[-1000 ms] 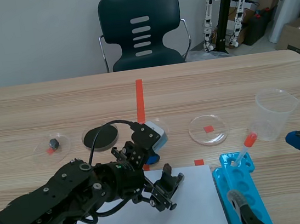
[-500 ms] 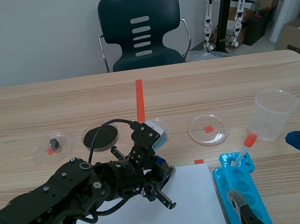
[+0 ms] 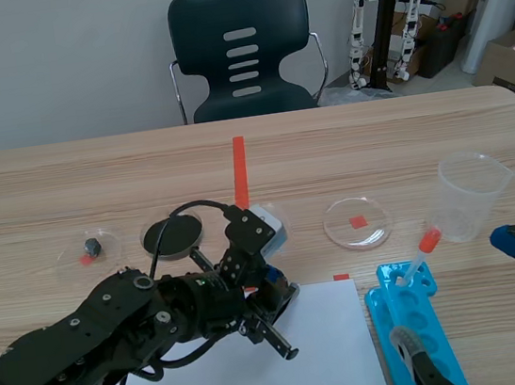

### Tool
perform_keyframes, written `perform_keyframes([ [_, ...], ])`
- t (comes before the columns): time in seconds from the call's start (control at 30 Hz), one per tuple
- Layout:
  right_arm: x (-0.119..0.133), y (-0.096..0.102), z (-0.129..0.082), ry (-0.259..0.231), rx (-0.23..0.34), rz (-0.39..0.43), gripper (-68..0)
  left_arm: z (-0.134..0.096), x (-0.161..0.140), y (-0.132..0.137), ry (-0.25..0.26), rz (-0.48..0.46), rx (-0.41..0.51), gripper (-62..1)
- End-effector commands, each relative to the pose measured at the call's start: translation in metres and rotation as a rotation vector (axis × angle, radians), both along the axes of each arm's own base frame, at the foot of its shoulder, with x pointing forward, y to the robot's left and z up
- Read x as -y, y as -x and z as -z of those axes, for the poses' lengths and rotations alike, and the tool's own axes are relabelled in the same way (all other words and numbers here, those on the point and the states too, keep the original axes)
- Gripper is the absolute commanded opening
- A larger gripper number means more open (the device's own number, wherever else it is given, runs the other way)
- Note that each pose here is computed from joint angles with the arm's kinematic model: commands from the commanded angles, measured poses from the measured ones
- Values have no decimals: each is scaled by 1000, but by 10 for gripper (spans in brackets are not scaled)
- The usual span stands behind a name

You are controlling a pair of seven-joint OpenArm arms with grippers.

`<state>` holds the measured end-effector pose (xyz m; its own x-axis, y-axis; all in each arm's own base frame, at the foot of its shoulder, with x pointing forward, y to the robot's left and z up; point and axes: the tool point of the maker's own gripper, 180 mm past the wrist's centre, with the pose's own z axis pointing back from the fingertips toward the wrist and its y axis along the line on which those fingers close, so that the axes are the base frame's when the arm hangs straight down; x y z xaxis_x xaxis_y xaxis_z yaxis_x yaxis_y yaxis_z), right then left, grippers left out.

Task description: Pick up the right mineral with the left hand

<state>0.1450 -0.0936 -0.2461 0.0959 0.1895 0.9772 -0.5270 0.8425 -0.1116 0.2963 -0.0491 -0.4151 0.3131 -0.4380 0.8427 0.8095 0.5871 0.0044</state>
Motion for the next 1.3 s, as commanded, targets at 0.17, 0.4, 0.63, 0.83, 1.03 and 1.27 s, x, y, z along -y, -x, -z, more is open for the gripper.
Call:
perform_keyframes([
  [0.17, 1, -3, -7, -8, 26, 0, -52, -41, -6, -4, 43, 28, 120, -511],
  [0.4, 1, -3, -7, -8, 26, 0, -52, -74, -43, 2, 59, -29, 201, -510],
  [0.63, 1, -3, -7, -8, 26, 0, -52, -103, -99, 4, 32, -163, 271, -511],
  [0.83, 1, -3, -7, -8, 26, 0, -52, -125, -137, 23, -11, -232, 314, -511],
  [1.03, 1, -3, -7, -8, 26, 0, -52, -143, -135, 54, -12, -207, 322, -511],
  [1.27, 1, -3, -7, -8, 26, 0, -52, -163, -115, 93, 34, -152, 323, -511],
])
